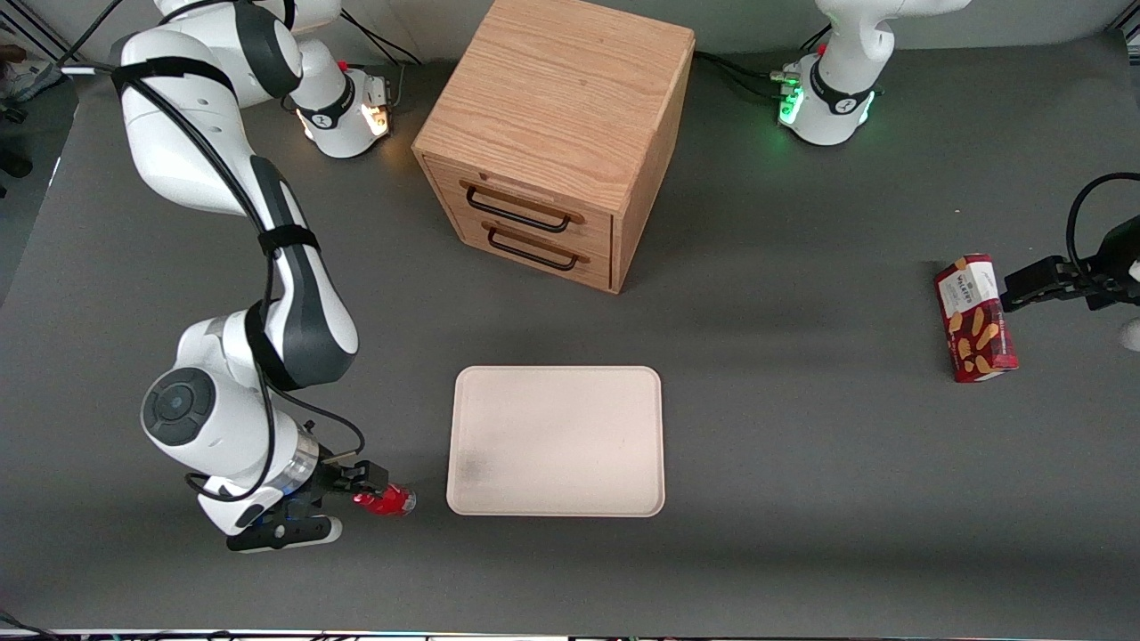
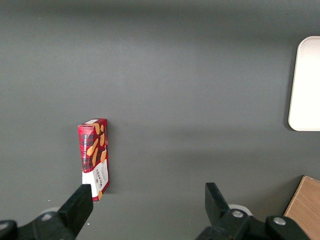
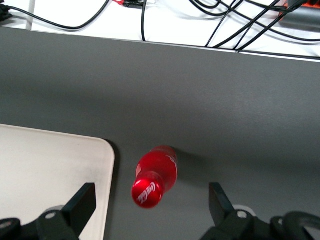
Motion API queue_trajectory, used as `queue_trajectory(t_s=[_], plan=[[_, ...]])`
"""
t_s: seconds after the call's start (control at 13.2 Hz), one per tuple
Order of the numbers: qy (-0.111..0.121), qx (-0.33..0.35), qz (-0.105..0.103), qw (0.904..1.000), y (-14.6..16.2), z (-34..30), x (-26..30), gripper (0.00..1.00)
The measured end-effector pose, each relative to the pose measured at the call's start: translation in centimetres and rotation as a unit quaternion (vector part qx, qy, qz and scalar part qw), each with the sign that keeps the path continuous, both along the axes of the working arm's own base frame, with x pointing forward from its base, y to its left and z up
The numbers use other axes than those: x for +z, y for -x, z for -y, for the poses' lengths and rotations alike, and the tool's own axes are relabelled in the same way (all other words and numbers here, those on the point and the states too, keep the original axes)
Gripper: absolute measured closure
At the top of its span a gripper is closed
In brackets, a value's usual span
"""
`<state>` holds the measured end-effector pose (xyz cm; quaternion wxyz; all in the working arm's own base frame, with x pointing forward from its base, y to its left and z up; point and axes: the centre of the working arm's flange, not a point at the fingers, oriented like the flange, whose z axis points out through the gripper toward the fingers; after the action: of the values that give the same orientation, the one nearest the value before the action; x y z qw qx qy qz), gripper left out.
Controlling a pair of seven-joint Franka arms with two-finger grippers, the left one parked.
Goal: Place coke bottle on tray
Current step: 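Lower the right gripper around the bottle neck and close it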
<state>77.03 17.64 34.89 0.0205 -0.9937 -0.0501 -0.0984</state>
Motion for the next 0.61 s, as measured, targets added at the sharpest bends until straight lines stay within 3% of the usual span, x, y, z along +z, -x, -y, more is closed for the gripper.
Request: queue_trajectory(t_s=[0.53, 0.61], plan=[[0.001, 0.003, -0.003, 1.0, 0.1, -0.4, -1.8, 0.0], [0.001, 0.003, -0.003, 1.0, 0.1, -0.5, -1.8, 0.06]])
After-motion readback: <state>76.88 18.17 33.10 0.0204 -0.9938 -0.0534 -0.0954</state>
